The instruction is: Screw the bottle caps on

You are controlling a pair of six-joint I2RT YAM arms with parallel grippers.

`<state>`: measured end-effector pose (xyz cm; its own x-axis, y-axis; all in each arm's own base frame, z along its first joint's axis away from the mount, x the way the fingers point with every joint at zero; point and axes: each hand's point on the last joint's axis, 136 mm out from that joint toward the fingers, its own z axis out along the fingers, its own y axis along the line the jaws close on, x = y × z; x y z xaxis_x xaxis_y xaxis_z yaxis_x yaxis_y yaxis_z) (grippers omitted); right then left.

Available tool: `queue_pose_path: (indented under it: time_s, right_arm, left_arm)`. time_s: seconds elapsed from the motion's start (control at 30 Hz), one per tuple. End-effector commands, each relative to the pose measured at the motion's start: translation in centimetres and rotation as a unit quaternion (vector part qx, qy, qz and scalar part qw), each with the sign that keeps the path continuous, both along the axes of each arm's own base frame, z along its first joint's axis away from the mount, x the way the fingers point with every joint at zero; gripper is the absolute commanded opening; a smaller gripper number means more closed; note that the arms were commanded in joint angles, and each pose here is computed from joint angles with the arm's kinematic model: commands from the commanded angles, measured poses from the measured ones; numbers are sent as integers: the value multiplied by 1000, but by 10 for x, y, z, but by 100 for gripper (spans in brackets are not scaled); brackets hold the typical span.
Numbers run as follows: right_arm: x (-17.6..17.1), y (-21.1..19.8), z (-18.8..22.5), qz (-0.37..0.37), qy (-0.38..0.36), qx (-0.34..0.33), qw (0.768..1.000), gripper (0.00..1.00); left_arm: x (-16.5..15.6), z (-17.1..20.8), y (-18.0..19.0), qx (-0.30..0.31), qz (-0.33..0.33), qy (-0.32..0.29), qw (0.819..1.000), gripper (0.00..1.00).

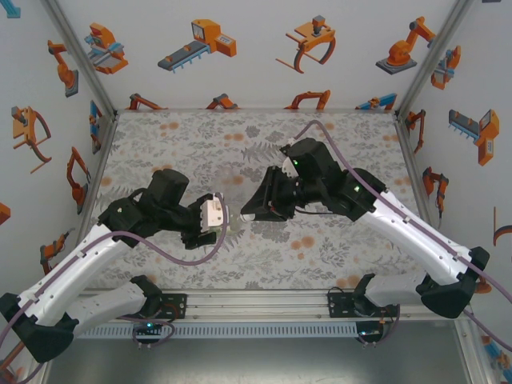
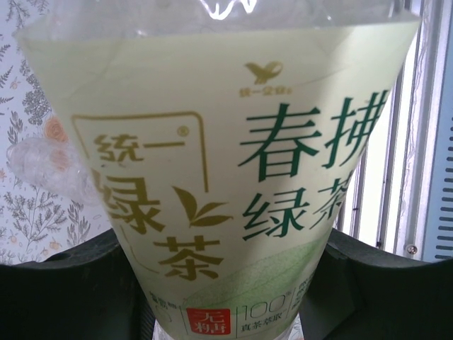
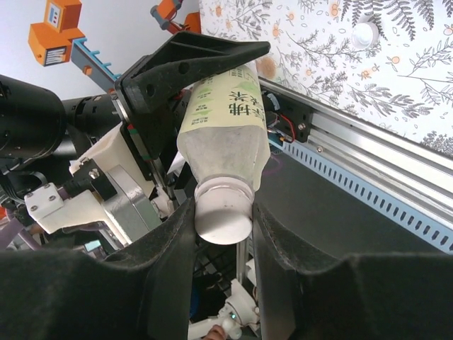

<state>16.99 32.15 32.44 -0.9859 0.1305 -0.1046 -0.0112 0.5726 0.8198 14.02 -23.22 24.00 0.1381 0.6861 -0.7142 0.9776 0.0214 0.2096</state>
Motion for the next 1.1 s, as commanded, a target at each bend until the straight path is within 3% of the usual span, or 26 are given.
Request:
queue_pose_path:
  time_s: [0.0,0.07,0.23,0.47,0.6,0.67,0.77,0.93,1.07]
  right_arm:
    - [5,5,-3,-4,-8,-6,1000,38]
    - [7,4,7,-3,-31,-2,1000,51]
    - [10,-7,36,5,-110,6,994,65]
    - [9,-18,70,38,-217,3,976,71]
    - [8,-21,86,88,-320,-10,943,71]
    - [4,-22,97,127,-390,-15,912,70]
    - [-9,-22,118,192,-501,-9,844,68]
    - [-47,-20,124,326,-643,19,693,67]
    - [-68,-19,116,400,-689,35,604,66]
  left_arm:
    - [1,42,-22,-87,-30,-48,995,0]
    - [0,40,-22,-86,-30,-44,995,0]
    - [0,36,-22,-83,-27,-35,996,0]
    - [0,33,-23,-83,-27,-26,996,0]
    - [-2,33,-25,-86,-34,-23,996,0]
    - [-5,34,-26,-90,-44,-22,995,0]
    - [-8,35,-26,-94,-47,-20,994,0]
    - [-12,36,-23,-98,-46,-15,994,0]
    - [-12,35,-22,-97,-42,-12,994,0]
